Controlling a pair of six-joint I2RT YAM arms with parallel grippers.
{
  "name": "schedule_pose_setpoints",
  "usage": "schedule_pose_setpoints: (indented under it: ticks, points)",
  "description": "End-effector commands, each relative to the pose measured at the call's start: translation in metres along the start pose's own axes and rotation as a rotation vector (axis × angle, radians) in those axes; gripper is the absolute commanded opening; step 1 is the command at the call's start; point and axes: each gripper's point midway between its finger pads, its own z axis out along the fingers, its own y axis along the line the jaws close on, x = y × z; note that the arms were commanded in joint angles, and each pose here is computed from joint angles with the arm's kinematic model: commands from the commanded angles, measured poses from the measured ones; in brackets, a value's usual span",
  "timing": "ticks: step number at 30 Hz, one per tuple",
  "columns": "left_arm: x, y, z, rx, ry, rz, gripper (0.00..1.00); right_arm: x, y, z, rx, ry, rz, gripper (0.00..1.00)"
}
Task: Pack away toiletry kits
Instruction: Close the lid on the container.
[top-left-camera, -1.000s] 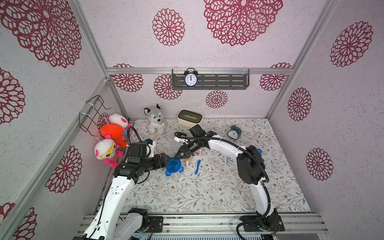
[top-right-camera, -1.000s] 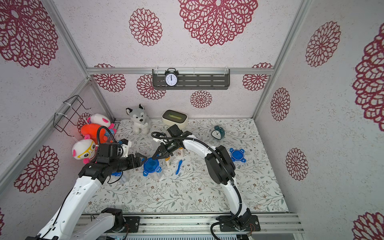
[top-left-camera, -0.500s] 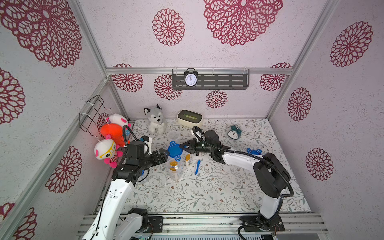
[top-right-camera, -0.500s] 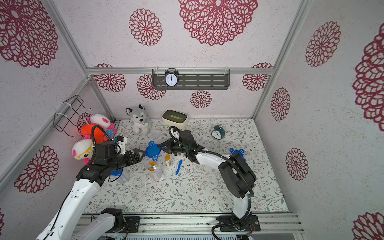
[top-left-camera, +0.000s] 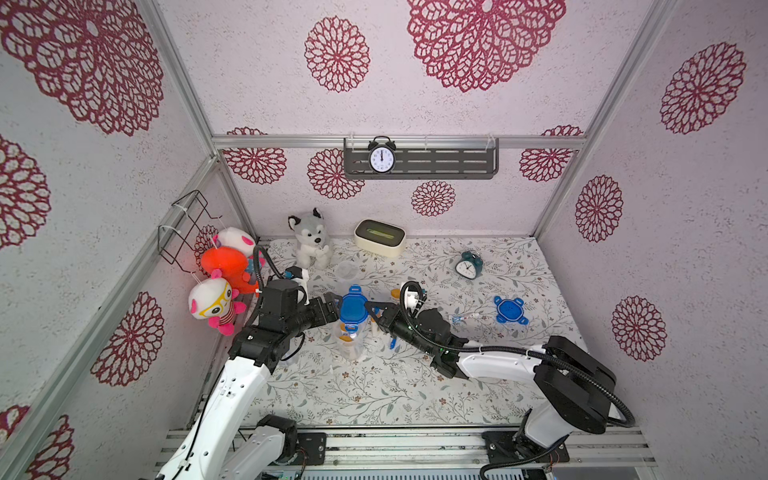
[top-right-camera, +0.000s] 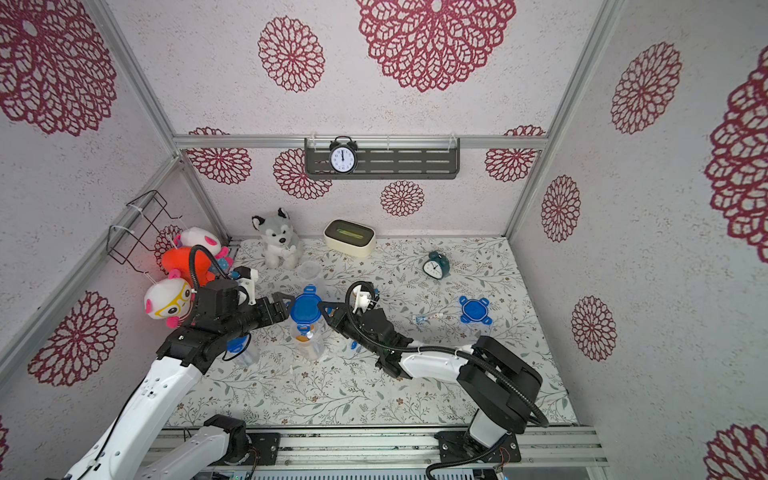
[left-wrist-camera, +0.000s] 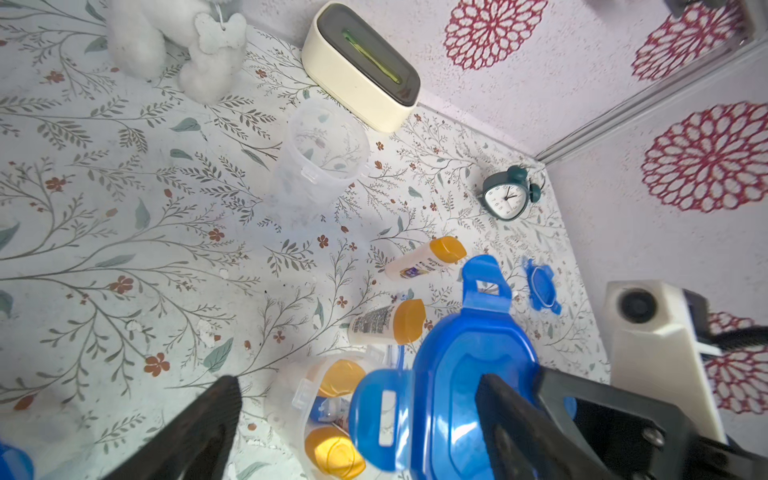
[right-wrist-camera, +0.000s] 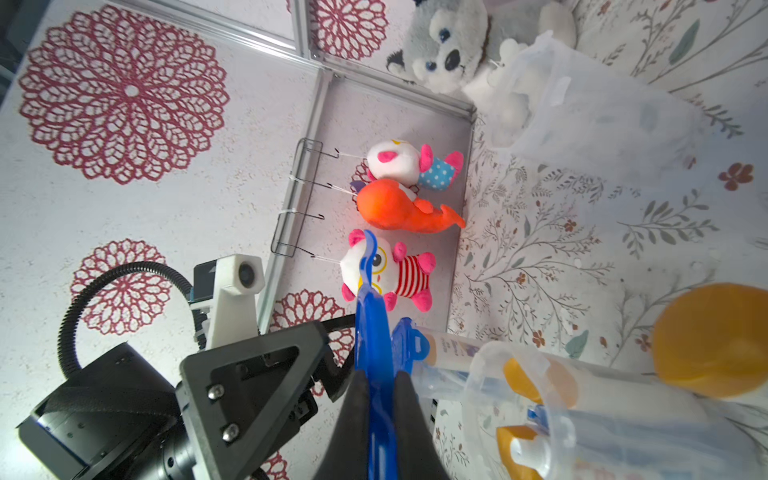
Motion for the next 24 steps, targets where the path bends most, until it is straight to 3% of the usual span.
schedule_pose_setpoints:
  ticks: [1, 7, 13, 24]
  points:
    - [-0.013, 0.017, 0.002, -0.16, -0.042, 0.041, 0.92, -0.013, 0.024, -0.005, -0.085, -0.156, 0.034, 0.0]
    - [-0.02, 0.016, -0.002, -0.188, -0.127, 0.074, 0.93, 0.009, 0.013, -0.009, -0.058, -0.226, 0.059, 0.0]
    - [-0.012, 0.006, -0.01, -0.132, -0.151, 0.089, 0.92, 0.033, 0.003, -0.012, -0.019, -0.278, 0.077, 0.0]
    - [0.025, 0.008, -0.004, -0.114, -0.1, 0.125, 0.9, 0.038, -0.011, -0.019, -0.016, -0.363, 0.132, 0.0]
